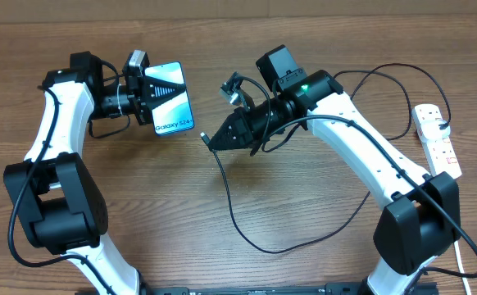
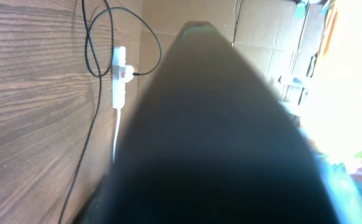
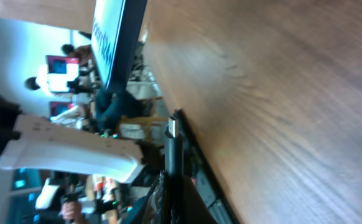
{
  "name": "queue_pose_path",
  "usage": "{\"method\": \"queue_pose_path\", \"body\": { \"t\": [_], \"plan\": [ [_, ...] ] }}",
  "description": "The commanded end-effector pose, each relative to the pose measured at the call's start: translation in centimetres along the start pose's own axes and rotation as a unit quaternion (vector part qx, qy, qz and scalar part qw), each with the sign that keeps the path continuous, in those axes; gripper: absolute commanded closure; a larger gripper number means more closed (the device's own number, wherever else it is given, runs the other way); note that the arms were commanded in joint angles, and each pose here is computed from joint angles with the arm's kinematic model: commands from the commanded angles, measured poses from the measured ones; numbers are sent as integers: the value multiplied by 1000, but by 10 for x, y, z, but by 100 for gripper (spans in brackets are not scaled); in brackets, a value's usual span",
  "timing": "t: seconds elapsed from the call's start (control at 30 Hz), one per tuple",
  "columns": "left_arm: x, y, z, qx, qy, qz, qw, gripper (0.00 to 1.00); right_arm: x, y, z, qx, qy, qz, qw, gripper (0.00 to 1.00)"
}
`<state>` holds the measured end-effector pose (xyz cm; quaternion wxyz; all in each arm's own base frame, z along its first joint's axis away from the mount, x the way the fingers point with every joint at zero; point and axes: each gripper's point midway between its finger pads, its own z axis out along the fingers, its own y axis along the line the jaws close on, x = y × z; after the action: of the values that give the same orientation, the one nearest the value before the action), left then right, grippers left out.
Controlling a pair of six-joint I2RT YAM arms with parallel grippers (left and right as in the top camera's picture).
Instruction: Plug charger to phone and switch on socket
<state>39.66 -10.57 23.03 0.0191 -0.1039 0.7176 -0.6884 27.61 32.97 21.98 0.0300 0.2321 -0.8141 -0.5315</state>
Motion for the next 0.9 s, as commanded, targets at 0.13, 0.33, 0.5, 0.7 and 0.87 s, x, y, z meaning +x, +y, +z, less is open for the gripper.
{"method": "queue_pose_path", "body": {
  "t": [0.13,0.33,0.5,0.7,0.87],
  "plan": [
    [13,-68,-15,31,-12,52,998,95,23,3,-32,-48,13,-13,999,96],
    [55,-114,-26,30,-31,137,990,96,49,28,-70,-129,-10,-56,990,96],
    [90,-138,-26,26,-33,179,983,96,46,33,-77,-144,-32,-62,987,96],
    [90,-128,-26,-22,-42,178,983,96,49,54,-63,-183,-28,-101,978,96],
    [89,-127,-26,-23,-42,169,985,96,52,75,-50,-220,-24,-120,968,96]
  ]
}}
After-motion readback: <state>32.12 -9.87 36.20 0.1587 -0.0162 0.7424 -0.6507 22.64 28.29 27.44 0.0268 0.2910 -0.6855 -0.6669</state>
